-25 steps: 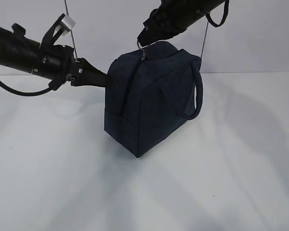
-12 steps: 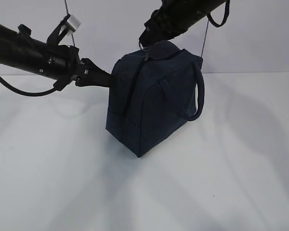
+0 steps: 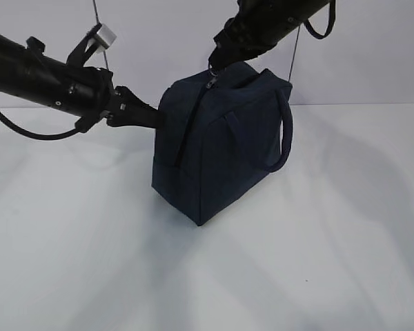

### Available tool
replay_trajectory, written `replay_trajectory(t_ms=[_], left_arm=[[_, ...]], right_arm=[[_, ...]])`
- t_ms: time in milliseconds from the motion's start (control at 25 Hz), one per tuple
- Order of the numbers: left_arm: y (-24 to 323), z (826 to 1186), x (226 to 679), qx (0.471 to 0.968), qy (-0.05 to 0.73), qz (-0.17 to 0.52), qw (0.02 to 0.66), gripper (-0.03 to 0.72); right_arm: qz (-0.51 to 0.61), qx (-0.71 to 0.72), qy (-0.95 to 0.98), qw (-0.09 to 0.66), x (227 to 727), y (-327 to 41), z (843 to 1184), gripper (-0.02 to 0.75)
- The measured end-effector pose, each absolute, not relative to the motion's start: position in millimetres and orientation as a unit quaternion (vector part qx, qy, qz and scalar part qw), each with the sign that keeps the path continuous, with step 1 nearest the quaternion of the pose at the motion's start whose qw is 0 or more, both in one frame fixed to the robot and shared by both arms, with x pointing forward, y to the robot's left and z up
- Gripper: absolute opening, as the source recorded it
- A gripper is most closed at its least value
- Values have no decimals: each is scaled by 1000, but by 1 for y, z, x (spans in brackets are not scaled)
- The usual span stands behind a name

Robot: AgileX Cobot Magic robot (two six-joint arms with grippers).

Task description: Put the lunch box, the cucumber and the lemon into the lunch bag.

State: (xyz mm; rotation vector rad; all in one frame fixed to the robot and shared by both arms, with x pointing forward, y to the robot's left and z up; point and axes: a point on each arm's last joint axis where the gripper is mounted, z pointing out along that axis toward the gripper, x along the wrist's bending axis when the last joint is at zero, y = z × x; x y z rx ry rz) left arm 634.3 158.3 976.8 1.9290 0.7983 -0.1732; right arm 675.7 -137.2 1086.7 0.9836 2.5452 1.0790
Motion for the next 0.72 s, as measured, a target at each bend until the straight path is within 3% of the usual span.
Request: replay_trajectory(t_ms=[720], left_arm=[[164,976,639,795,346,-54,496,-7]], right_arm=[[453,305,837,37,673,-140,1098,8]])
